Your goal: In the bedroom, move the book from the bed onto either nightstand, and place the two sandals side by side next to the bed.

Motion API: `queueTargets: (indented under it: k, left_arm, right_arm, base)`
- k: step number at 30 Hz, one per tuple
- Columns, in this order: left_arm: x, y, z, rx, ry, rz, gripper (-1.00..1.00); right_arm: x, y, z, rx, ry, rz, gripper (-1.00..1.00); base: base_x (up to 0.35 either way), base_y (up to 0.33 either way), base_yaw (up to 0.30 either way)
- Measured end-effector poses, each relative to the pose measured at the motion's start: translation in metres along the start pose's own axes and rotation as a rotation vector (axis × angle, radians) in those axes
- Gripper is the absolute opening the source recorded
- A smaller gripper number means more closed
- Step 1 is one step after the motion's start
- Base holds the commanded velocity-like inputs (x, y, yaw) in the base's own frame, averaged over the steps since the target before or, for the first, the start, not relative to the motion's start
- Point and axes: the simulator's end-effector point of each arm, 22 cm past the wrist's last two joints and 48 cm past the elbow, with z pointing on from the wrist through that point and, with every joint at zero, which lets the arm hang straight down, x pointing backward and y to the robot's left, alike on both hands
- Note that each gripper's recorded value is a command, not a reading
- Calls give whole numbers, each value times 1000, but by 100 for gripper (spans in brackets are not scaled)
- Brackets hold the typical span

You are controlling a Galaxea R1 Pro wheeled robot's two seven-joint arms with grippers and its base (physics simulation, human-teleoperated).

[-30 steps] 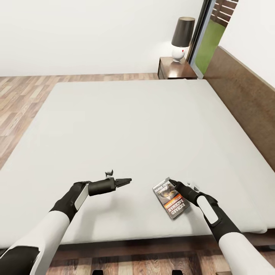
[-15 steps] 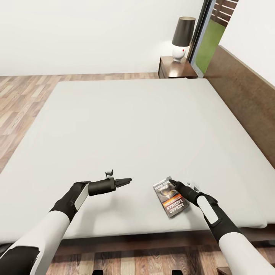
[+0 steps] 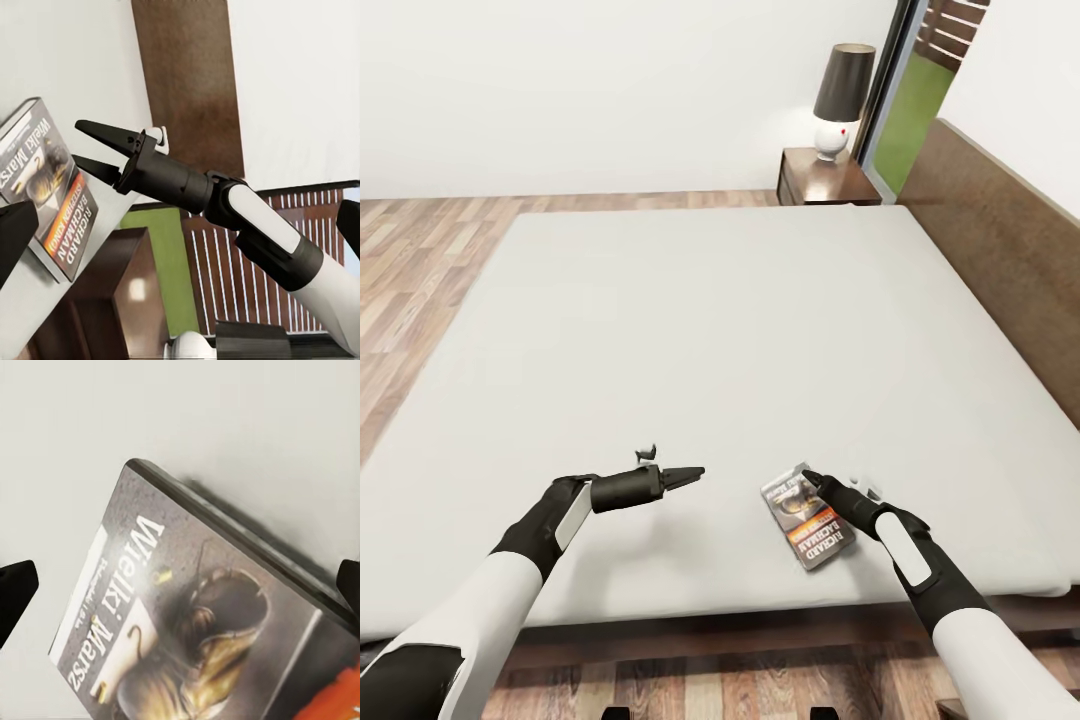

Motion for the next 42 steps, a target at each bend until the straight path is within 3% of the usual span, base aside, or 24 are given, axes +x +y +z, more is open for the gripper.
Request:
queueTargets:
  k: [42]
  left_arm:
    - [0,0,0,1,-1,0,100]
  right_arm:
    - [0,0,0,0,0,0,100]
  base:
    - [-2,70,0]
